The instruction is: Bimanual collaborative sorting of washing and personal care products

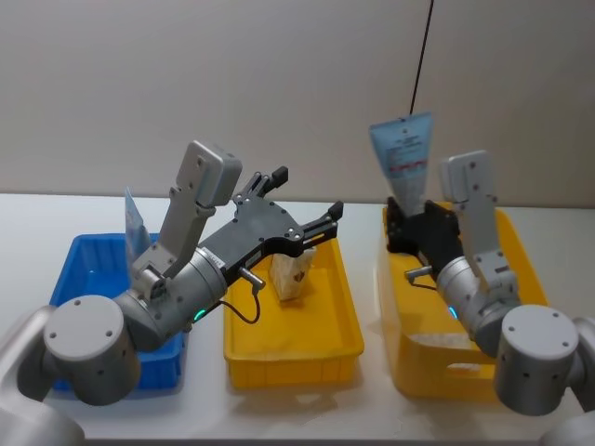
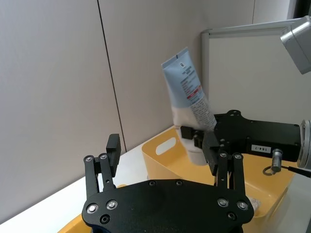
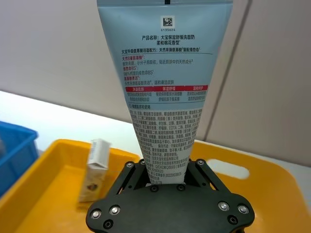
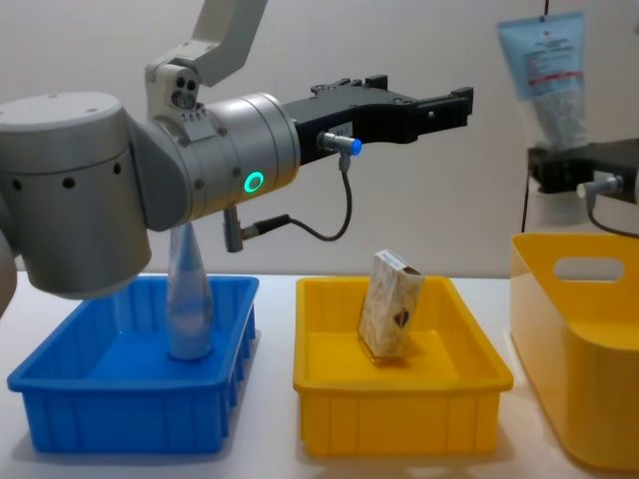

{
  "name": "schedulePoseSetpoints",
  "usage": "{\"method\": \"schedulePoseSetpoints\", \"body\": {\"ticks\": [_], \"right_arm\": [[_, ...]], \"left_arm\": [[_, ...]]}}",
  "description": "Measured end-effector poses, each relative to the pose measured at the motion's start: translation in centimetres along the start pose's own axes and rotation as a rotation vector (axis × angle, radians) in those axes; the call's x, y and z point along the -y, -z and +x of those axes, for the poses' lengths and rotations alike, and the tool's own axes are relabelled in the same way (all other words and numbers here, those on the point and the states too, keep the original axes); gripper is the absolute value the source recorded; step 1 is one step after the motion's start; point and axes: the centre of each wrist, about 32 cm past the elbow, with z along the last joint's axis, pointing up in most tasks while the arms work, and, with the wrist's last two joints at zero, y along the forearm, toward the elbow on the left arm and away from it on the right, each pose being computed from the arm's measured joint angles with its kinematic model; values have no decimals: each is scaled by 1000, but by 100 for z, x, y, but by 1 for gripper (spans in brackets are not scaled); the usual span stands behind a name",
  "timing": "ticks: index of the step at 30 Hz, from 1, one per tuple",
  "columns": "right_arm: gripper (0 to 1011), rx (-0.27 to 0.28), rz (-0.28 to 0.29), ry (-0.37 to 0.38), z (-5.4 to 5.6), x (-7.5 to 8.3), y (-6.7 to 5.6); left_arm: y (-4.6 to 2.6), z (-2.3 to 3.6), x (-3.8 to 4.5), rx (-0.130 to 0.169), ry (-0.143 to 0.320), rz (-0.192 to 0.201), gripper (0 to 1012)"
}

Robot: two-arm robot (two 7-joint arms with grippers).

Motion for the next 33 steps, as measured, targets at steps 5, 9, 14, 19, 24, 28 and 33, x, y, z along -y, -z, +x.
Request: {"method": "schedulePoseSetpoints", "body": {"ticks": [5, 9, 14, 19, 24, 28, 33], "right_arm": [[197, -8, -20, 67, 19, 15, 20], [197, -14, -47, 140, 37, 29, 45], [197, -18, -82, 211, 60, 39, 82], [280, -22, -134, 292, 94, 46, 133], [480, -20, -192, 358, 134, 53, 182], [605, -18, -220, 384, 156, 61, 208], [749, -14, -246, 404, 176, 74, 230]], "left_arm": [[0, 0, 0, 0, 0, 0, 1002], [0, 0, 0, 0, 0, 0, 1002], [0, 0, 0, 0, 0, 0, 1002], [0, 0, 0, 0, 0, 0, 1002], [0, 0, 0, 0, 0, 0, 1002], [0, 0, 0, 0, 0, 0, 1002], [0, 0, 0, 0, 0, 0, 1002]]}}
